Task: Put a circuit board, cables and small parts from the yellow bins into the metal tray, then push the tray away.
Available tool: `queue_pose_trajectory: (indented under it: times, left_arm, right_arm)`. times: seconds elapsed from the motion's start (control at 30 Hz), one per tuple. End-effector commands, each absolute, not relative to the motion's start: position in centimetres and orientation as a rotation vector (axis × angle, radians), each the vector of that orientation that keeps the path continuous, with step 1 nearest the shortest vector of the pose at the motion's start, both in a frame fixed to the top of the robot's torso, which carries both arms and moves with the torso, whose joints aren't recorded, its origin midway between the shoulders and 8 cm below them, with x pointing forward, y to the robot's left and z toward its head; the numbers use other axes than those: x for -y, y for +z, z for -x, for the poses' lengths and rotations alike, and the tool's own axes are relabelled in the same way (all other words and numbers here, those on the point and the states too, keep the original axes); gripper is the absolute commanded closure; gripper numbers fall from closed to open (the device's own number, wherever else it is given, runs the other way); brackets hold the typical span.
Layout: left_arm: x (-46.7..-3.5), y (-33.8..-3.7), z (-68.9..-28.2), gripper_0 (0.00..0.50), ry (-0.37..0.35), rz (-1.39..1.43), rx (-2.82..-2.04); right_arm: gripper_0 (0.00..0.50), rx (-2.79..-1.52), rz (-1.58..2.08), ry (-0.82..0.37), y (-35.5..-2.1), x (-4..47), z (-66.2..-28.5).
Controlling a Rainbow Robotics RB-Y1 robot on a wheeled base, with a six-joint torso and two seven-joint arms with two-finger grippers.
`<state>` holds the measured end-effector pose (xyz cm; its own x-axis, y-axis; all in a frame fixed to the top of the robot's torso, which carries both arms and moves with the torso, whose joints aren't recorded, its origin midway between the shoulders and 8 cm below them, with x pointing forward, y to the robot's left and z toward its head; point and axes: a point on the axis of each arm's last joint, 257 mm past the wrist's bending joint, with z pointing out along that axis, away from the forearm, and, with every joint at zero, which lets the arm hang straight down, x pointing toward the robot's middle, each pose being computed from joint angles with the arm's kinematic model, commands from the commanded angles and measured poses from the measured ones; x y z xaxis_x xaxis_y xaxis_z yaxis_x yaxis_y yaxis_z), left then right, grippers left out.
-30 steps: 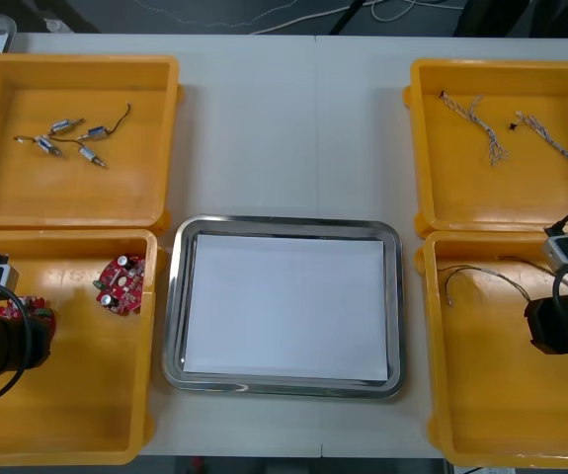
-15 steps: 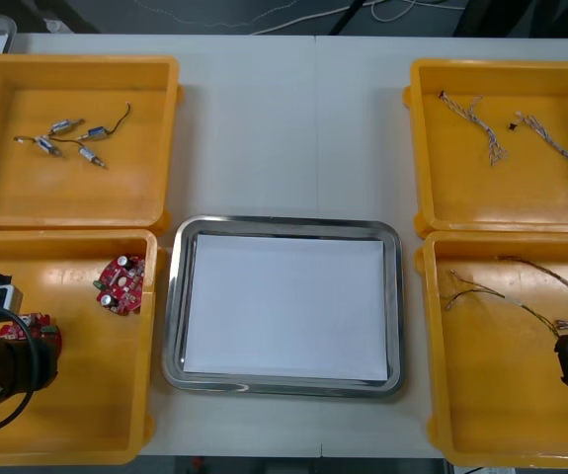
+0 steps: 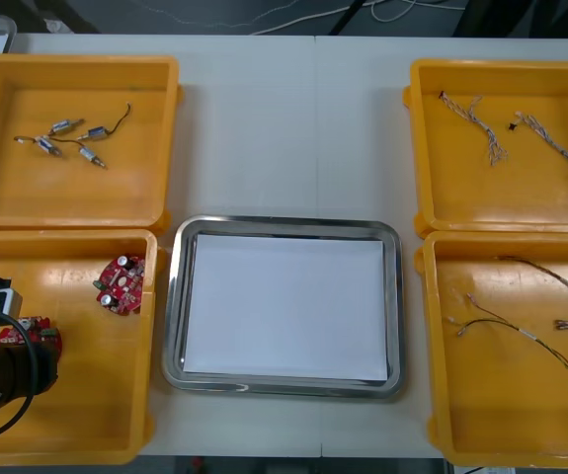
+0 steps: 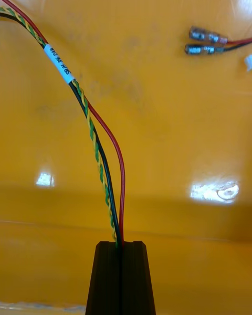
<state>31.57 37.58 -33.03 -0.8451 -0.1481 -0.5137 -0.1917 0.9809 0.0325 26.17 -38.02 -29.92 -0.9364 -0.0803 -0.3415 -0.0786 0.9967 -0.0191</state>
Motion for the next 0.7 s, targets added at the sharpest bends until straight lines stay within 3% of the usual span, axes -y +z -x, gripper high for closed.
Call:
queue_pose_trajectory:
  times: [0.03,0.1,0.2,0.27,0.3,0.33,0.37,0.4,0.43,0.7]
  left_arm:
    - [-37.4,-33.2,-30.7,0.204,0.147,0.123,-2.601]
    - [-37.5,-33.2,-30.8,0.199,0.15,0.121,-2.6]
    - [-37.7,-32.7,-31.2,0.128,0.156,0.113,-2.59]
    - [-37.8,-32.4,-31.4,0.113,0.161,0.109,-2.594]
    - [-38.0,-32.2,-31.5,0.107,0.166,0.11,-2.599]
    - [-37.9,-31.9,-31.7,0.098,0.163,0.112,-2.604]
    - [-38.0,-31.8,-31.8,0.1,0.162,0.115,-2.607]
    - [-38.1,-31.6,-31.8,0.093,0.161,0.119,-2.615]
    - [-38.1,-31.3,-32.0,0.089,0.159,0.123,-2.621]
    - [-38.7,-28.2,-32.3,0.069,0.163,0.151,-2.675]
  right_arm:
    - [0.5,-2.781,0.126,-0.027,-29.5,38.6,-25.4]
    - [0.5,-2.781,0.126,-0.034,-29.5,38.7,-25.4]
    - [0.5,-2.778,0.131,-0.047,-29.4,38.9,-25.5]
    - [0.488,-2.777,0.136,-0.051,-29.4,38.9,-25.5]
    - [0.38,-2.776,0.139,-0.051,-29.3,38.9,-25.6]
    - [0.225,-2.776,0.14,-0.049,-29.3,38.8,-25.7]
    - [0.157,-2.776,0.142,-0.05,-29.3,38.8,-25.7]
    - [0.052,-2.775,0.146,-0.049,-29.2,38.8,-25.8]
    - [0.0,-2.775,0.148,-0.049,-29.2,38.8,-25.8]
    - [0.0,-2.741,0.171,-0.028,-28.2,38.1,-27.3]
